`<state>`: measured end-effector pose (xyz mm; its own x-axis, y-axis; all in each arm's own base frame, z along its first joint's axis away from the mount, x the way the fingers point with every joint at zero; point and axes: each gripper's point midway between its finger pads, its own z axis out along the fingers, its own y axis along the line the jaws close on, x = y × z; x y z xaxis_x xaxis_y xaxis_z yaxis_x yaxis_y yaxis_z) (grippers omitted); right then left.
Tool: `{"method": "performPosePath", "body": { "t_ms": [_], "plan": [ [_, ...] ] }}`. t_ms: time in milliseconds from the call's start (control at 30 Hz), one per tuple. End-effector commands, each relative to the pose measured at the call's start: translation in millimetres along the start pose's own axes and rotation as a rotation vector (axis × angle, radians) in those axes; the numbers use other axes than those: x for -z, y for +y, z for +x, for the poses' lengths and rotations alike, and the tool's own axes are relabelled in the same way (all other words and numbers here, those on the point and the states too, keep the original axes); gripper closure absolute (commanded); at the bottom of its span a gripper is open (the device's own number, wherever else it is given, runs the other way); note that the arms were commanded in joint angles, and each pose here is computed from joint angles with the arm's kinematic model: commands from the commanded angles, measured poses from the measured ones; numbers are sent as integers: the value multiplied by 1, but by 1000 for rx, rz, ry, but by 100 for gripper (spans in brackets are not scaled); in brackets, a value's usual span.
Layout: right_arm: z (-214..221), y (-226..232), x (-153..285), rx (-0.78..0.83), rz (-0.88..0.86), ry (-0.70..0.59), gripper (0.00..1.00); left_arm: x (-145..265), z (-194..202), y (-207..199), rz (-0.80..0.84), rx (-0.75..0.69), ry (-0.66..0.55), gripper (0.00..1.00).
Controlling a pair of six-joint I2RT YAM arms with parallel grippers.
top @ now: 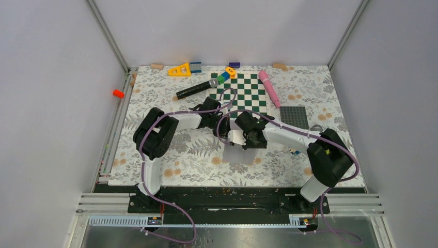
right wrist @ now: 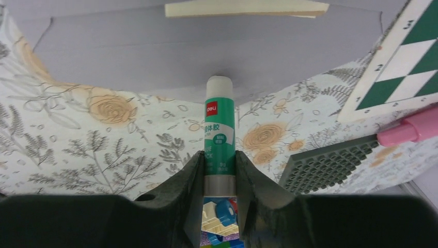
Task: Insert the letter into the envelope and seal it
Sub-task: Paint the envelope at the center of the board.
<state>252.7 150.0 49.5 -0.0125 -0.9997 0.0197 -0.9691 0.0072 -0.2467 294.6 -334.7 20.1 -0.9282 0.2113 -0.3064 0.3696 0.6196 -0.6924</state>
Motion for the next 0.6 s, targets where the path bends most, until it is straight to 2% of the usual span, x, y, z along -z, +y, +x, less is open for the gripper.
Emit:
{"method": "performPosePath", "body": {
  "t_ms": [0, 233, 300, 367, 567],
  "plan": [
    [2, -31, -4, -48, 137, 20, 100, -4, 17, 32, -137, -5, 23, 100],
    [-9, -74, 26, -182, 323, -93, 100, -1, 13, 26, -122, -13, 8, 100],
    [-16, -74, 38, -209, 311, -168, 100, 4, 7, 21, -104, -21, -15, 100],
    [-25, -63, 51, -231, 226, -253, 100, 14, -3, 11, -64, -31, -49, 98],
    [-49, -18, 87, -253, -70, -497, 100, 67, -43, -17, 84, -68, -233, 40]
  ]
}}
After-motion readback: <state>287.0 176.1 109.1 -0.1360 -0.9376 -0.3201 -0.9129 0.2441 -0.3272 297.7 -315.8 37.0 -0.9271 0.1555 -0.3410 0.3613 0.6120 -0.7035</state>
